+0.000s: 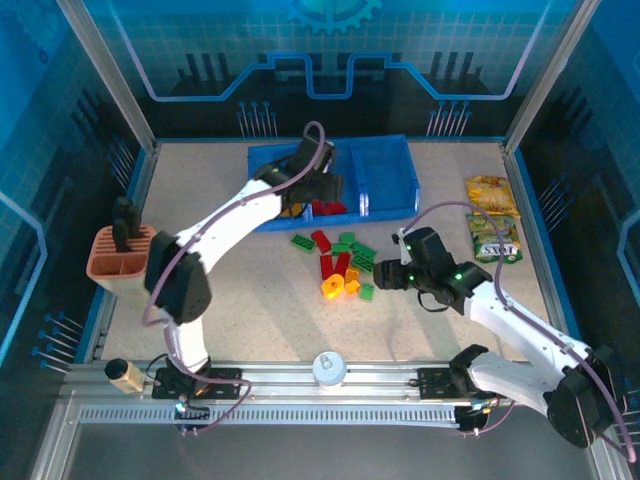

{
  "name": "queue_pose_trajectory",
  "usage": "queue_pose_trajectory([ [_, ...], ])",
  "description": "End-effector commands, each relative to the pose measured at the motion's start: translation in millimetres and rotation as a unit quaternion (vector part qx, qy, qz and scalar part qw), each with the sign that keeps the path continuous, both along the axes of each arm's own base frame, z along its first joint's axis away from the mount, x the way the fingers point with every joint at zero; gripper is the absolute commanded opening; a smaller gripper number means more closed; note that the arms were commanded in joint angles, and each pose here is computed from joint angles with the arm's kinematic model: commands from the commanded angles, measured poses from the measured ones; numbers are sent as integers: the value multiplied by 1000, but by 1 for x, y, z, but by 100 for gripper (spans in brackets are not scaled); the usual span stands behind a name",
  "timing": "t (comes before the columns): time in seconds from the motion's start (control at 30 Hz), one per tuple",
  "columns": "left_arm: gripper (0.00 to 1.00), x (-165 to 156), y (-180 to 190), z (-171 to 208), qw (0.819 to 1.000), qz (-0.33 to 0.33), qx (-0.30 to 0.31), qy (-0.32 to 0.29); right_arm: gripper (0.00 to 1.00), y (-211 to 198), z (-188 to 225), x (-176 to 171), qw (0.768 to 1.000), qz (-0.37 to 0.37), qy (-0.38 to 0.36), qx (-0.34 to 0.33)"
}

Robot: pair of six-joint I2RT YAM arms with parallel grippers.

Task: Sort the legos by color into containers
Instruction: Place the lego in the container, then pick up the lego from the center of the table.

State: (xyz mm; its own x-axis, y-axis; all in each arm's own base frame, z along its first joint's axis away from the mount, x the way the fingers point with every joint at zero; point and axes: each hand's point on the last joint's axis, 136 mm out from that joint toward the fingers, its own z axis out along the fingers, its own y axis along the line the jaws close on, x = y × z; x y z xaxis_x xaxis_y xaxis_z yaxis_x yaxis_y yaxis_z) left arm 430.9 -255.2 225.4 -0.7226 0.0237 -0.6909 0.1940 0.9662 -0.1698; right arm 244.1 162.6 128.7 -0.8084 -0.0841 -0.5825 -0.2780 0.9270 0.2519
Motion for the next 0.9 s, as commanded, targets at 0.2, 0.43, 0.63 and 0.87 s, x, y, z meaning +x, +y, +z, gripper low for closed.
queue_pose_trajectory([
  [0.2,57,-77,55,-25,998,50,-37,8,69,69,9,21,997,68,-1,-33],
  [0.43,57,-136,103,-67,995,94,-26,36,65,113,-21,36,992,75,68,-73],
  [0.63,57,-170,129,-85,991,119,-33,45,62,136,-41,49,988,71,102,-95],
  [0.87,57,-189,142,-92,989,132,-44,47,57,144,-68,59,980,58,130,-139],
])
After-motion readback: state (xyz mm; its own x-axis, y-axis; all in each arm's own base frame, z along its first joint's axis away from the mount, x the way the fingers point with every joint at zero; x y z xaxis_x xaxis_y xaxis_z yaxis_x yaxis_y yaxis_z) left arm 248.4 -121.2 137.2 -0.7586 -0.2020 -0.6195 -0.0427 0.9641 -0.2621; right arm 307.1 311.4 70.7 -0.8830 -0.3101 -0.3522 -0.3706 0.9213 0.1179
